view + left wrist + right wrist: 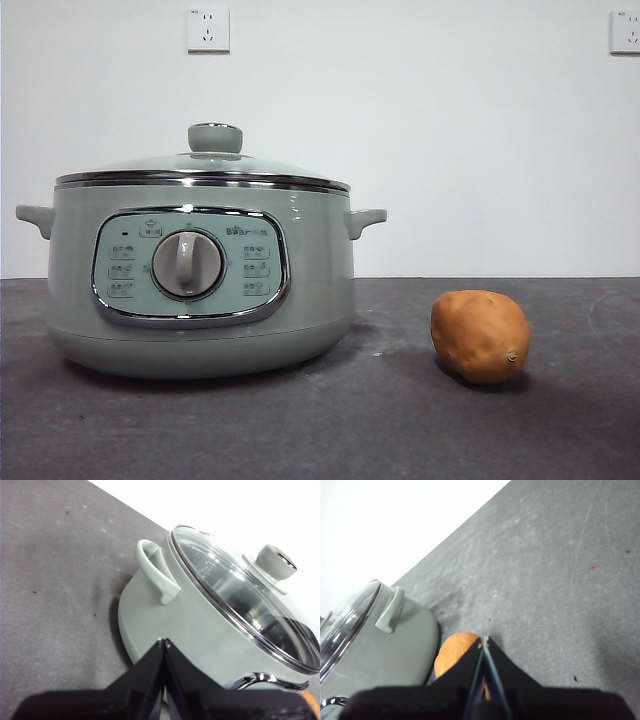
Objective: Pick up the potato,open the lid,put the potato in the pot,close the lid
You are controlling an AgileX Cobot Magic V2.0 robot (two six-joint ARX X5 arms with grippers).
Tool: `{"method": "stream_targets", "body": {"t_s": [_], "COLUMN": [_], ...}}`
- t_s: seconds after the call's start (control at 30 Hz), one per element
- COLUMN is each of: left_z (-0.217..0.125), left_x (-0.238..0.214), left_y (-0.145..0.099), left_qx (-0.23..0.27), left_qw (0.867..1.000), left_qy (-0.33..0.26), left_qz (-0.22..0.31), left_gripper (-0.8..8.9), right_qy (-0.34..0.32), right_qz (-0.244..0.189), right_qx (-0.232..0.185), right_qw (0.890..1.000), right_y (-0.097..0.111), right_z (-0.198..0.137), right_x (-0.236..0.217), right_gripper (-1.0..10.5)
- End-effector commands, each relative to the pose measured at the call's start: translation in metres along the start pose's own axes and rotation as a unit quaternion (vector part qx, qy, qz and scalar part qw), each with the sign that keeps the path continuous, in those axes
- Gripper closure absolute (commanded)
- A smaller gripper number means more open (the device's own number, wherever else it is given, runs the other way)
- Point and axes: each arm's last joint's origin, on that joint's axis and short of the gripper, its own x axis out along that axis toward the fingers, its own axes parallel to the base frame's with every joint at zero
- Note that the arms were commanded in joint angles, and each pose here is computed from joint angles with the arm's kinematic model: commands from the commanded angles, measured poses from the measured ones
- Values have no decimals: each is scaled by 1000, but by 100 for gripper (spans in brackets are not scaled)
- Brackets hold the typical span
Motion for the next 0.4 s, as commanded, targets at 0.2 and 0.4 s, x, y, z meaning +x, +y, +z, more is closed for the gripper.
{"method": "stream_targets", "body": {"t_s": [0.2,0.4], "left_z": [3,24], "left_x": [-1,-11], "left_y": [-3,-20], "left_qx": [4,56], "left_qw": [1000,998], "left_qy": [-3,-15], "left_qz": [-13,-19], "left_gripper": [820,820], "right_qy": [7,15], "right_qz": [15,9], "right_qx": [-8,-47], "right_qw": [1000,999], "right_y": [6,25], "right_z": [5,27], "right_x": [-3,-10], "right_gripper": [962,962]}}
